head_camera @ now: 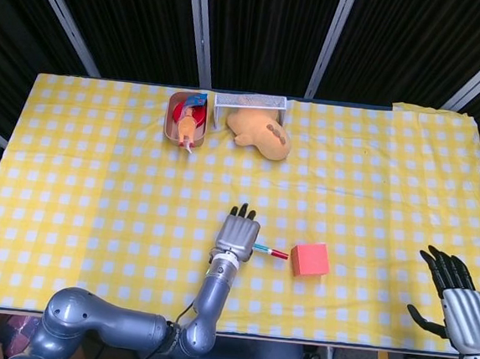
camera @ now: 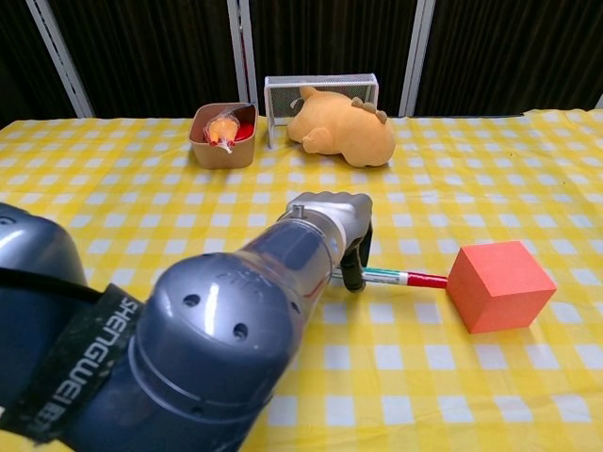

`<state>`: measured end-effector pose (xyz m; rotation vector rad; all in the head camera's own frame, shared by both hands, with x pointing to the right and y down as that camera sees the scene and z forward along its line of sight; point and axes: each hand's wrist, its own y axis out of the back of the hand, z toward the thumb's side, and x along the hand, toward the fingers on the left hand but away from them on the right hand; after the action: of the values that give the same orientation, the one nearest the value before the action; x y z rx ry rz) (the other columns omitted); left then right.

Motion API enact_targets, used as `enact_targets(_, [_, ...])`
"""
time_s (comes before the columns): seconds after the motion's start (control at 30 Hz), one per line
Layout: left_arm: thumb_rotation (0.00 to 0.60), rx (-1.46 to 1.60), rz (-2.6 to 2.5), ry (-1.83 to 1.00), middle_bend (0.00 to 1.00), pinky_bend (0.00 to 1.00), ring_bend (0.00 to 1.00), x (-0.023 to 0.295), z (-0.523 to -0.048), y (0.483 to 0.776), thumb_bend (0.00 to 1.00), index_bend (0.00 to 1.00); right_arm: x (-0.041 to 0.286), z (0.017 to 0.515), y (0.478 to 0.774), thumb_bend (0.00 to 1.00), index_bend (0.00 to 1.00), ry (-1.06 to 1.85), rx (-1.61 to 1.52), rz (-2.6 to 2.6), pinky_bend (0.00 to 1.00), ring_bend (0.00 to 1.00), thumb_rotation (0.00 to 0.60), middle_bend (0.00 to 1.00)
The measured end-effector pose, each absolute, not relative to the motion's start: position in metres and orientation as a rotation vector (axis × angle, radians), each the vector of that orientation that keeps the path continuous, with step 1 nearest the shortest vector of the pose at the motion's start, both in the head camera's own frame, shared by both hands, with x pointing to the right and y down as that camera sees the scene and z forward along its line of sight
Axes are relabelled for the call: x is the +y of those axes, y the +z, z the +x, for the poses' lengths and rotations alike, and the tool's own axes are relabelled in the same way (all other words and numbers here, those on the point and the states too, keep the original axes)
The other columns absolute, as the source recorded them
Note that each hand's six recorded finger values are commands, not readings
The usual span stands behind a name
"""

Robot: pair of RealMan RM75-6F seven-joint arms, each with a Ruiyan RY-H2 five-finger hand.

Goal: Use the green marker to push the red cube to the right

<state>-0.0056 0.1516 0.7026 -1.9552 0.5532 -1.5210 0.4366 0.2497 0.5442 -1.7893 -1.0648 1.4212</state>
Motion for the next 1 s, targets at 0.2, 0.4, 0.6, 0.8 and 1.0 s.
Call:
enact_targets(0.2, [0.600, 0.561, -1.924, -1.553, 0.14, 0.11, 0.02, 0.144, -0.035, 0.704, 0.46, 0.59, 0.250, 0.437, 0.544, 0.32, 0.00, 1.425, -1.066, -1.784, 0.00, 0.00, 0.600, 0.00])
enact_targets(0.4, [0.600, 0.550, -1.860, -1.579, 0.14, 0.11, 0.02, 0.132, -0.079, 0.704, 0.46, 0.58, 0.249, 0.437, 0.545, 0.32, 0.00, 1.425, -1.064, -1.783, 0.00, 0.00, 0.600, 0.00])
enact_targets(0.6, [0.600, 0.544, -1.827, -1.621, 0.14, 0.11, 0.02, 0.130, -0.131, 0.701, 0.46, 0.57, 0.249, 0.437, 0.545, 0.32, 0.00, 1.426, -1.063, -1.781, 0.00, 0.00, 0.600, 0.00])
enact_targets(0.8, [0.600, 0.543, -1.820, -1.671, 0.14, 0.11, 0.02, 0.139, -0.178, 0.696, 0.44, 0.57, 0.249, 0.436, 0.545, 0.32, 0.00, 1.428, -1.062, -1.781, 0.00, 0.00, 0.600, 0.00])
enact_targets(1.0, [0.600, 0.540, -1.779, -1.701, 0.12, 0.10, 0.02, 0.142, -0.221, 0.690, 0.37, 0.49, 0.250, 0.435, 0.545, 0.32, 0.00, 1.429, -1.058, -1.779, 0.00, 0.00, 0.600, 0.00])
